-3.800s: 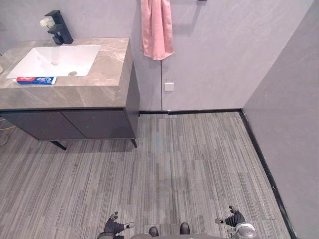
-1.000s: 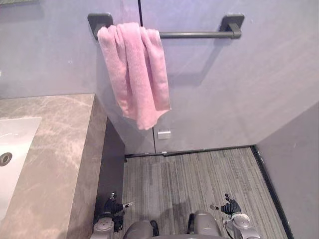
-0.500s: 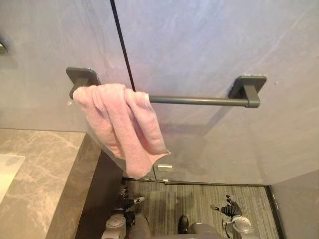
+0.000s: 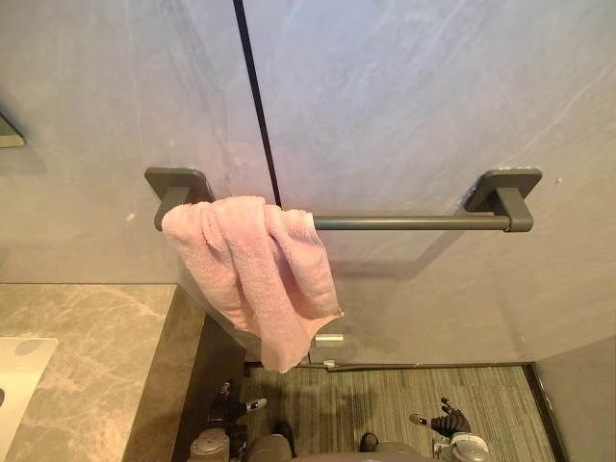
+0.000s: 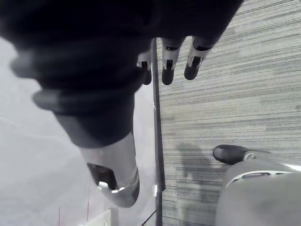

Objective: Organize washtable

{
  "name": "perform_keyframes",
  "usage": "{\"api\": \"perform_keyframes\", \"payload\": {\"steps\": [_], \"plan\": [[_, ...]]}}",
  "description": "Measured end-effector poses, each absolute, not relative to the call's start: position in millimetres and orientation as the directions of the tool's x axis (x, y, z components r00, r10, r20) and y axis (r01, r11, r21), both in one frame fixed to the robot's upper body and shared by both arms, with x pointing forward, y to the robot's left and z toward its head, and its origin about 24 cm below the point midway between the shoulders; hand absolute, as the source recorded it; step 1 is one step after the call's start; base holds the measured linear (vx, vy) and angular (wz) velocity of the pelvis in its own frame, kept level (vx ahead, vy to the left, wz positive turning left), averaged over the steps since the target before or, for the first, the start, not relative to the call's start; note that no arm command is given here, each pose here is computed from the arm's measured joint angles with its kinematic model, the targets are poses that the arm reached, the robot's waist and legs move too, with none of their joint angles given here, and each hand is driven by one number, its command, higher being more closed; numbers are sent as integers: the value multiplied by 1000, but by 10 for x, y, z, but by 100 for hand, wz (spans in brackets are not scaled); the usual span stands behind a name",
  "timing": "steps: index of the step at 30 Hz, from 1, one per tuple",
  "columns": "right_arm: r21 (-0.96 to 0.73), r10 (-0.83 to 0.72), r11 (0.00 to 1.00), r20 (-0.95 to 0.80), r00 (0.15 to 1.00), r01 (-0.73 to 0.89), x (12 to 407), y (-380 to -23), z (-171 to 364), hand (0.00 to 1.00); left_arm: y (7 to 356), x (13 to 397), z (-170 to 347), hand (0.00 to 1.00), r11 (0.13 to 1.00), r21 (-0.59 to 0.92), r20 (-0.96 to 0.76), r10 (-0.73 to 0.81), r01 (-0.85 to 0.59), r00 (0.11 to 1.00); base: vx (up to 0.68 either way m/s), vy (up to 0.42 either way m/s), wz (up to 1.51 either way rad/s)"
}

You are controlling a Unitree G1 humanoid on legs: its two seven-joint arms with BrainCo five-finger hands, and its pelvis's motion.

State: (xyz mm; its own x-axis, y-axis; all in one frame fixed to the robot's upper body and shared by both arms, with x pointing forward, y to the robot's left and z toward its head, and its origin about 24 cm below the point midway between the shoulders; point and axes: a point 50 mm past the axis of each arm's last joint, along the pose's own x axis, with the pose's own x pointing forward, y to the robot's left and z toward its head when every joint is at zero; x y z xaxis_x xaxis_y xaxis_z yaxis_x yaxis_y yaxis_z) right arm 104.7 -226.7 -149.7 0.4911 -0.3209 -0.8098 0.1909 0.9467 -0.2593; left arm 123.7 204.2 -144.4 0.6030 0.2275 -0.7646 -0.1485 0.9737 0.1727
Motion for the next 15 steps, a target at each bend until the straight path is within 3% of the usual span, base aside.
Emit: {"api": "perform_keyframes", "payload": {"steps": [5,12,15], "plan": [[-265,-325,945,-815,480,190,992,-2281,-1507,0,2069,1281,-1350,0,968,145,-720,244,-203,650,-44,-11,16],[-291,-347,938,-789,507,189,1018,-2383,-1450,0,2093,1522,-792,0,970,77,-467,238,-229,852,2,6,13],[-293,-350,937,-769,535,191,1088,-2397,-1408,0,2109,1580,-625,0,974,51,-389,221,-219,894,26,-11,7]]}}
